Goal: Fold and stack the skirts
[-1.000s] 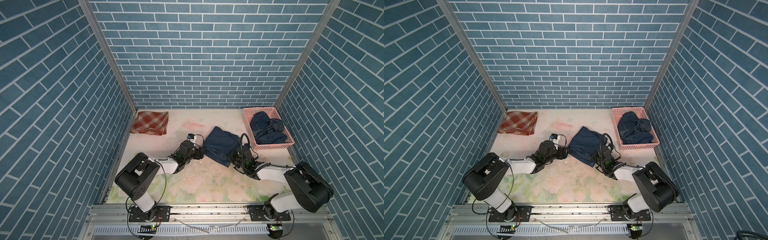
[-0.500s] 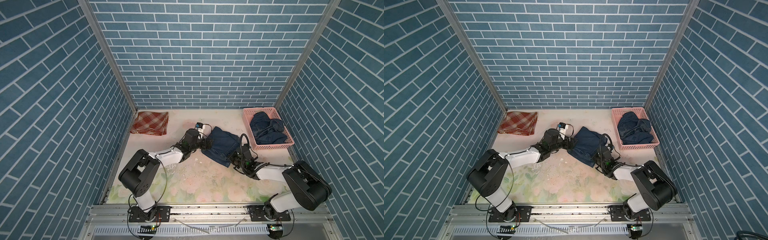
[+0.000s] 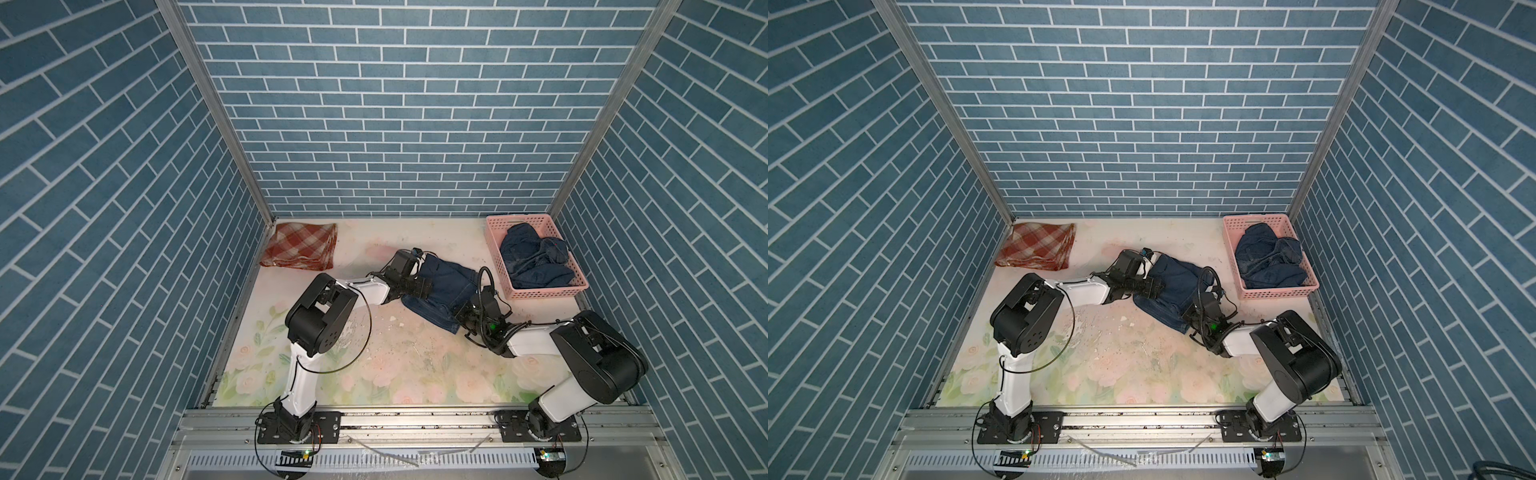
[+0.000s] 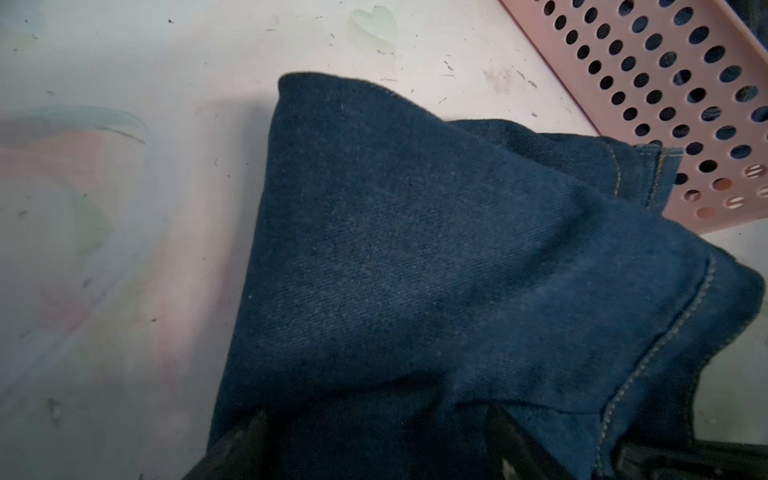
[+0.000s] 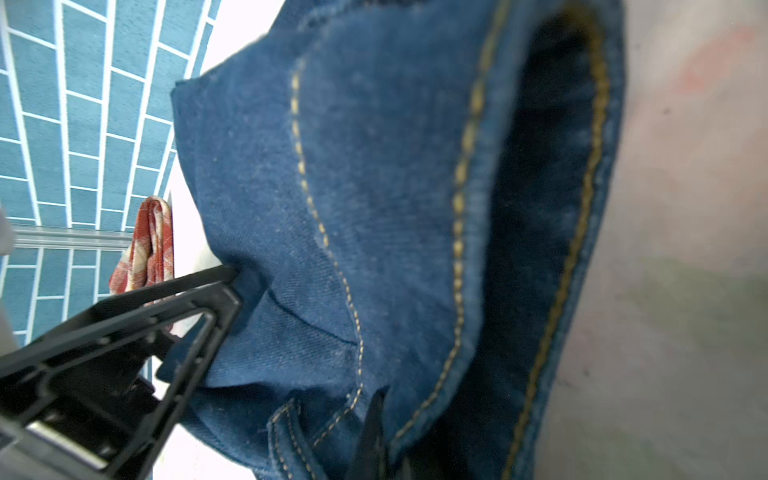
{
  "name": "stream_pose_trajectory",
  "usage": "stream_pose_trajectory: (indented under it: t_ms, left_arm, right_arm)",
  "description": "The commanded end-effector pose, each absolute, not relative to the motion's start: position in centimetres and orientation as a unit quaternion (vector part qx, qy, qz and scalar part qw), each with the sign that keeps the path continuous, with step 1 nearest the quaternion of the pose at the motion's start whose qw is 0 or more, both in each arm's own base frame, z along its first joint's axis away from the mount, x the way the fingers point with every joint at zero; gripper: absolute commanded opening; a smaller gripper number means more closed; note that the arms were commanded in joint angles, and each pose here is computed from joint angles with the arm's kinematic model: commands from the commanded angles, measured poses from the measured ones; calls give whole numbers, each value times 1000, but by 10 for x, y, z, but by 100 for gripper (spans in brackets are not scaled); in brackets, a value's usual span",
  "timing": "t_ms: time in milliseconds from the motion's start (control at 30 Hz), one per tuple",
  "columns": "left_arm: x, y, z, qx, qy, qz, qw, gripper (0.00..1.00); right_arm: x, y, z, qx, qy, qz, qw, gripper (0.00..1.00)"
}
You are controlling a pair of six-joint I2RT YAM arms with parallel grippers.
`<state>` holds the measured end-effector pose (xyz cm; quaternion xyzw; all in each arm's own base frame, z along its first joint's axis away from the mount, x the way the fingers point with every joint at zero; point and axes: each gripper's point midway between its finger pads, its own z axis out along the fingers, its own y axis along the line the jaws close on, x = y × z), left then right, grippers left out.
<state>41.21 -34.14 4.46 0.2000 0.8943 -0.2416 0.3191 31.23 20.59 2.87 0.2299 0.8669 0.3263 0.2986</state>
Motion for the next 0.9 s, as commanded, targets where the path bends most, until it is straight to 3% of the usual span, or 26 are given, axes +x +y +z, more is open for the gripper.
stream_pose_trajectory:
  t_ms: [0, 333, 700, 867]
  left_arm:
    - [399, -320, 5, 201, 924, -188, 266, 82]
    - [386, -307, 5, 195, 926, -193, 258, 81]
    - [383, -307, 119, 133, 873, -331, 334, 87]
    - [388, -326, 152, 66, 841, -424, 329, 87]
  right_arm:
    - [289, 196, -11, 219, 901, 279, 248, 0]
    - [290, 193, -7, 211, 904, 272, 253, 0]
    - [291, 191, -2, 203, 904, 270, 261, 0]
    - [291, 191, -1, 204, 903, 272, 262, 0]
